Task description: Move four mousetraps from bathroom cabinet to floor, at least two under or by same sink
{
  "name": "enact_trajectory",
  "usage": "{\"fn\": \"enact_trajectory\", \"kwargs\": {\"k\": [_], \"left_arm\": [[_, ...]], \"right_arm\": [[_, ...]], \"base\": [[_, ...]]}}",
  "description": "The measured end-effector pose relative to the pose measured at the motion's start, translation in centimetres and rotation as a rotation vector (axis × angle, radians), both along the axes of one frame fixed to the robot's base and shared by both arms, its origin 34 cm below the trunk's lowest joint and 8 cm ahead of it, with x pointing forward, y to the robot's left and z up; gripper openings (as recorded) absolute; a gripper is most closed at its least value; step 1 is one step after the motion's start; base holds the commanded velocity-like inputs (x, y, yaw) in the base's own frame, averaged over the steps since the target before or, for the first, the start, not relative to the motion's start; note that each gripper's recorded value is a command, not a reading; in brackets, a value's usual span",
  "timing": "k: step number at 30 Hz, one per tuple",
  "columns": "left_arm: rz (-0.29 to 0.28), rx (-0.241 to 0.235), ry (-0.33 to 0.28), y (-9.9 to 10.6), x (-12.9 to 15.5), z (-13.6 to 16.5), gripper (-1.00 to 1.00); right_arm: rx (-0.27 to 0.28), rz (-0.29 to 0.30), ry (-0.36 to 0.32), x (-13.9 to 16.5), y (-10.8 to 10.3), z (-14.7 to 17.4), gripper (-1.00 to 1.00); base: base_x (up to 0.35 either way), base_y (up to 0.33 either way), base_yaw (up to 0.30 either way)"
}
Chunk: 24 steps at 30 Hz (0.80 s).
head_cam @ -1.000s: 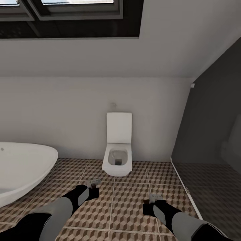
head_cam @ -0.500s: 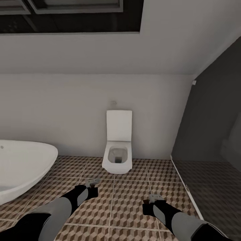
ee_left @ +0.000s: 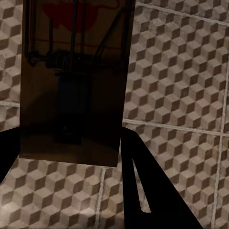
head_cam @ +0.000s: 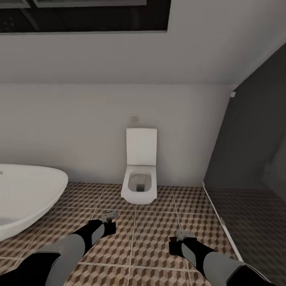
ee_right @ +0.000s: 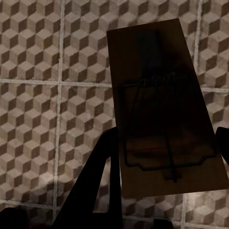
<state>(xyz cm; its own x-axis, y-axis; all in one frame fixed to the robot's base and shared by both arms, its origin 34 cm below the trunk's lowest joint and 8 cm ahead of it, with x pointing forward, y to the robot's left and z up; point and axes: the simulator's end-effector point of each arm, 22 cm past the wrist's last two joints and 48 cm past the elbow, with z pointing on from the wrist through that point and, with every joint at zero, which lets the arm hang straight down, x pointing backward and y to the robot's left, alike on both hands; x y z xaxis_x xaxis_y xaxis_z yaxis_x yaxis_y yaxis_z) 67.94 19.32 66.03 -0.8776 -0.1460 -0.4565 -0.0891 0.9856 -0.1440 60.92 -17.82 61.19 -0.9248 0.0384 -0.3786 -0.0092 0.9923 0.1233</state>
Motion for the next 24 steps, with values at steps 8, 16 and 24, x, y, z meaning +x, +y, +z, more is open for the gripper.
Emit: {"fn": "enact_trajectory", "kwargs": {"k": [8, 16, 24], "left_arm": [[-0.038, 0.033, 0.002, 0.4, 0.0, -0.5, -1.00], [-0.032, 0.047, 0.011, 1.3, -0.1, -1.2, -1.00], [-0.020, 0.058, 0.024, 2.3, -0.4, -1.9, -1.00]], "right_arm": [[0.000, -0.002, 0.012, -0.3, -0.1, -0.6, -1.00], [-0.001, -0.005, 0.016, -0.5, -0.2, -1.2, -1.00], [-0.002, -0.011, -0.017, 0.1, -0.4, -1.4, -1.00]], "base": [[0.296, 0.122, 0.000], [0.107, 0.038, 0.000], [0.085, 0.002, 0.000]]}}
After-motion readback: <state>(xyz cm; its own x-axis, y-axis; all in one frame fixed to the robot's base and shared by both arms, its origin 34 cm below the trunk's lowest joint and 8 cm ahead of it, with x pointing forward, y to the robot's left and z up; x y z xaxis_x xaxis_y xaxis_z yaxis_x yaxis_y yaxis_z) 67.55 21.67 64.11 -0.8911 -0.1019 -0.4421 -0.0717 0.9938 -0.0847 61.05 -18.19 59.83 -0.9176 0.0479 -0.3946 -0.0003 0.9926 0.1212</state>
